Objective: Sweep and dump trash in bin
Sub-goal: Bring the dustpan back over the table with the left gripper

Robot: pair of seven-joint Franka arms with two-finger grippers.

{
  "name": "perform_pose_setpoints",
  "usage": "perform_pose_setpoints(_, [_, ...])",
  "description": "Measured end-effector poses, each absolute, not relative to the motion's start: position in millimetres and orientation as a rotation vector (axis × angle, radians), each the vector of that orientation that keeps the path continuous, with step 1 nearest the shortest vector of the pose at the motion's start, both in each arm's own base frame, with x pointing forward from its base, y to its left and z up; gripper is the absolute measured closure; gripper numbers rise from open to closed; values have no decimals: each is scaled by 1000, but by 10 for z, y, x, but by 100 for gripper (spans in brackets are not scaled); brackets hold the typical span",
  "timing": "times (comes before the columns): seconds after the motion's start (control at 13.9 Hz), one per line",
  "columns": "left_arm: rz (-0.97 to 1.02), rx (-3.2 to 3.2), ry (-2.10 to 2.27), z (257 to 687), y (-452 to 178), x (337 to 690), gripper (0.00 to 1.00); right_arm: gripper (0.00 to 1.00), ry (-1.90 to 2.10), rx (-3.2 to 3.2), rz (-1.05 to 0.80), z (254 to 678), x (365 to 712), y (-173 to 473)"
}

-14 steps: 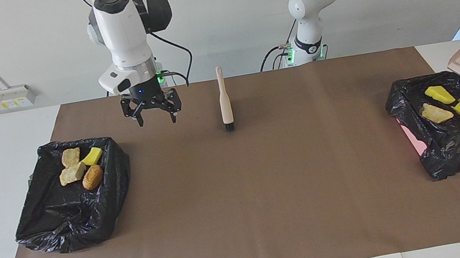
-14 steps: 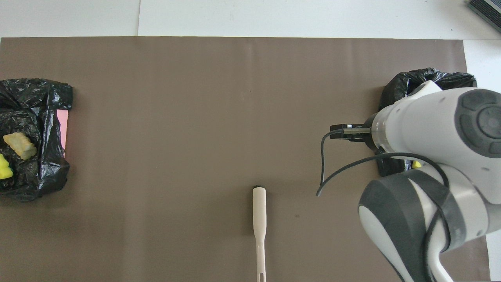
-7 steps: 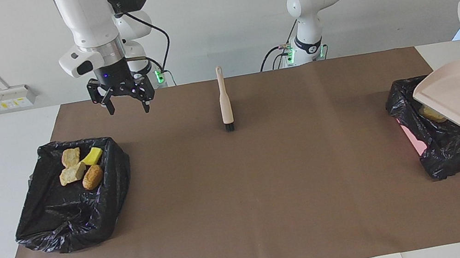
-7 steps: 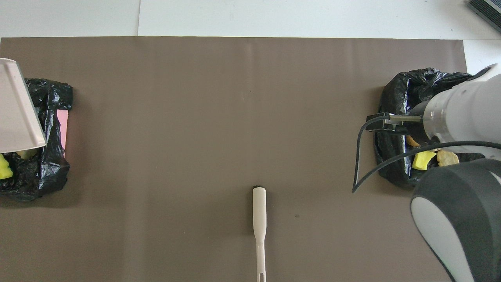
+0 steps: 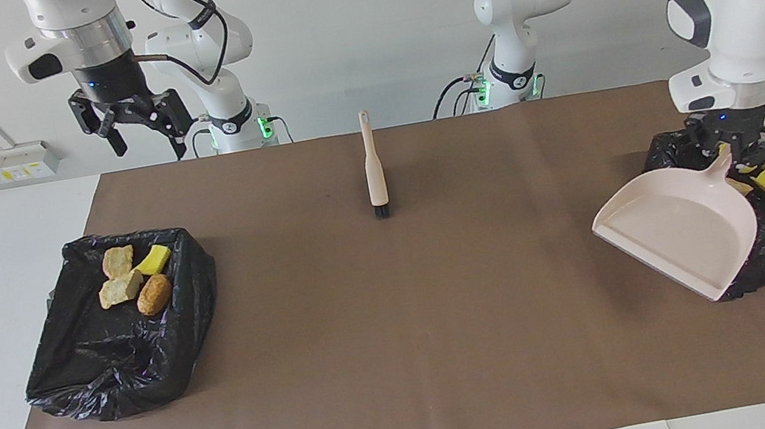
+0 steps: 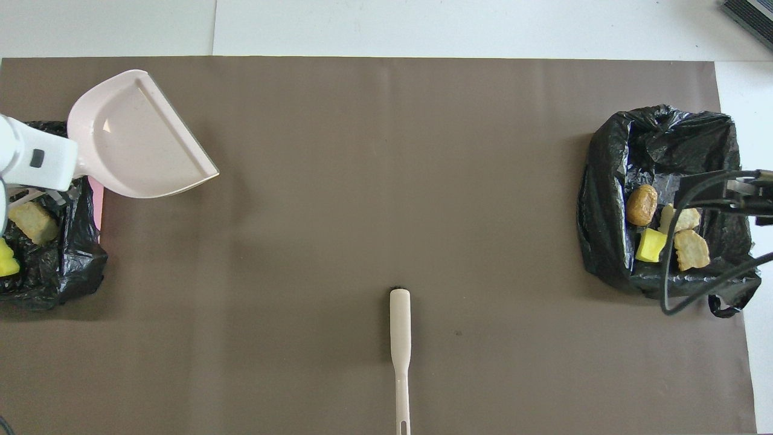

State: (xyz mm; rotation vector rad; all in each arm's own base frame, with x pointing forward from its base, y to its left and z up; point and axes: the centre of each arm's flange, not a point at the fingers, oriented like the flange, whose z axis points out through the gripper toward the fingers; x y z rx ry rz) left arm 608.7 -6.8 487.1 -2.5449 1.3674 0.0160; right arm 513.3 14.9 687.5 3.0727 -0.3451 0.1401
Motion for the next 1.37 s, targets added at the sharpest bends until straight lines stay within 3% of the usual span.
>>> perform_pose_setpoints(0.29, [-19, -2795, 1123, 4449, -1054, 6144, 67, 0, -336, 3078, 100, 6915, 5031, -388])
perform_pose_setpoints(0.65, [-68, -2949, 866, 4279, -2203, 6180, 67, 0, -274, 3083, 53, 6786, 5042, -381])
perform_pose_setpoints(1.15, [-141, -3132, 624, 4554, -3376, 6021, 67, 0, -154, 3086, -21, 6547, 5187, -264])
perform_pose_setpoints(1.37, [-138, -3174, 502, 4473, -3796, 6007, 67, 0, -153, 3087, -21, 6542, 5188, -261])
